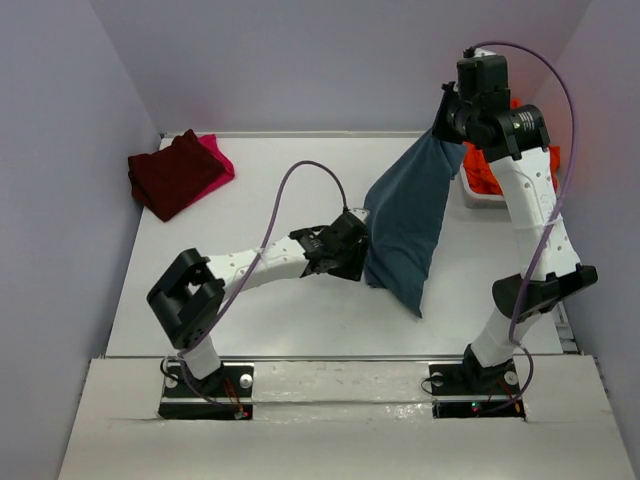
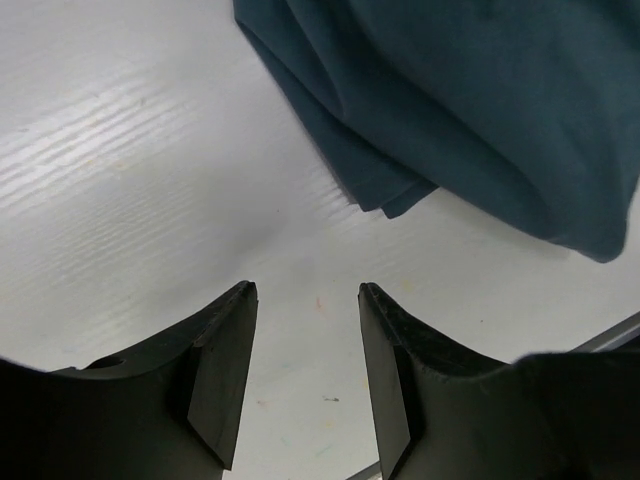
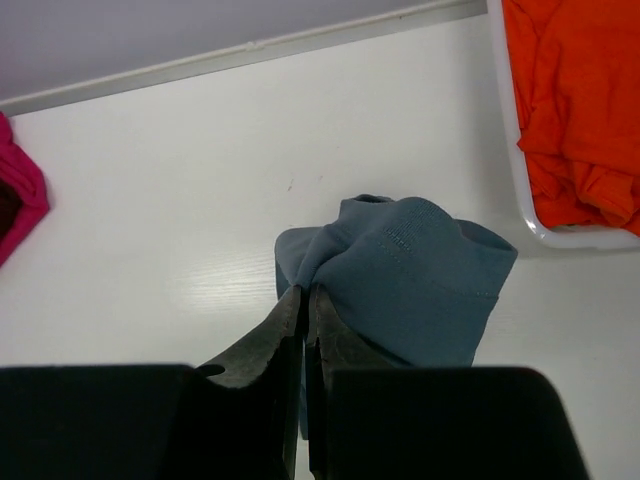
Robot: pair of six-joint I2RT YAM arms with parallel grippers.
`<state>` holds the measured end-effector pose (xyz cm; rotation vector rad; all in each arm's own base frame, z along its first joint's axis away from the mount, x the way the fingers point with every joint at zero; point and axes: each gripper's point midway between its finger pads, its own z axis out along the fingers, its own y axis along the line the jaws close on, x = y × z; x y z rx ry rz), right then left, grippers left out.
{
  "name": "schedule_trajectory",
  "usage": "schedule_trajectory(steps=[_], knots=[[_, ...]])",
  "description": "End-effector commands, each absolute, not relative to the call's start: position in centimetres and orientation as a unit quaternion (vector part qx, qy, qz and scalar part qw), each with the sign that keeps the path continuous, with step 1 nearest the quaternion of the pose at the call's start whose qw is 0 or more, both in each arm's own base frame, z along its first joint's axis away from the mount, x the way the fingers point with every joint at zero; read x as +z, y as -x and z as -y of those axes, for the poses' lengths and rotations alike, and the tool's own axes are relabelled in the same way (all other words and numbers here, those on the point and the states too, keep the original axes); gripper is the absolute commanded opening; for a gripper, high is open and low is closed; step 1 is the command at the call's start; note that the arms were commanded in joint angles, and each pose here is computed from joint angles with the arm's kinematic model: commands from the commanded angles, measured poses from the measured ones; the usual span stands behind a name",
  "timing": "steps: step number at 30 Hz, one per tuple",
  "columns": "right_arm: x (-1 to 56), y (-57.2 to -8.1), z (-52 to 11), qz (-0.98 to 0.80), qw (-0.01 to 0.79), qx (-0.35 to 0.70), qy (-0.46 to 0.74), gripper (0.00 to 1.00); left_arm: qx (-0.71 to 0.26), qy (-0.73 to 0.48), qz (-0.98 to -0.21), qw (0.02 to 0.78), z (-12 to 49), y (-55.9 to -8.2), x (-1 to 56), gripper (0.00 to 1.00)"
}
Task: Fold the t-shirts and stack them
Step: Flatten the tshirt out
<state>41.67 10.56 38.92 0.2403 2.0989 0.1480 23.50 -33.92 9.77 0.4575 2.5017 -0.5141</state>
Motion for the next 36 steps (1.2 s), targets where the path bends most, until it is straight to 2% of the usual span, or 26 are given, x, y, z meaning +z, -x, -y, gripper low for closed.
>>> schedule_trajectory(steps=[1,18,25,31,36], knots=[[42.6,-41.5,-9.9,-0.836,0.536,0.061,-0.103,0.07,-0.203,-0.209,-0.932,0.218,35.7,-22.5,8.1,0.57],[42.7,-40.7,-10.1,-0.839,0.532,0.068,-0.092,0.07,-0.239,-0.264,-0.912,0.201,39.9,-23.1,7.0,0.69],[42.8,-40.4,-9.9,-0.838,0.534,0.065,-0.09,0.07,-0.253,-0.278,-0.907,0.192,41.6,-23.5,6.6,0.69],[42.5,-40.3,-9.8,-0.84,0.531,0.063,-0.089,0.07,-0.252,-0.28,-0.908,0.181,41.9,-23.4,5.7,0.64],[42.4,-40.1,-9.8,-0.841,0.531,0.062,-0.088,0.07,-0.246,-0.277,-0.911,0.183,41.4,-23.4,5.6,0.55]])
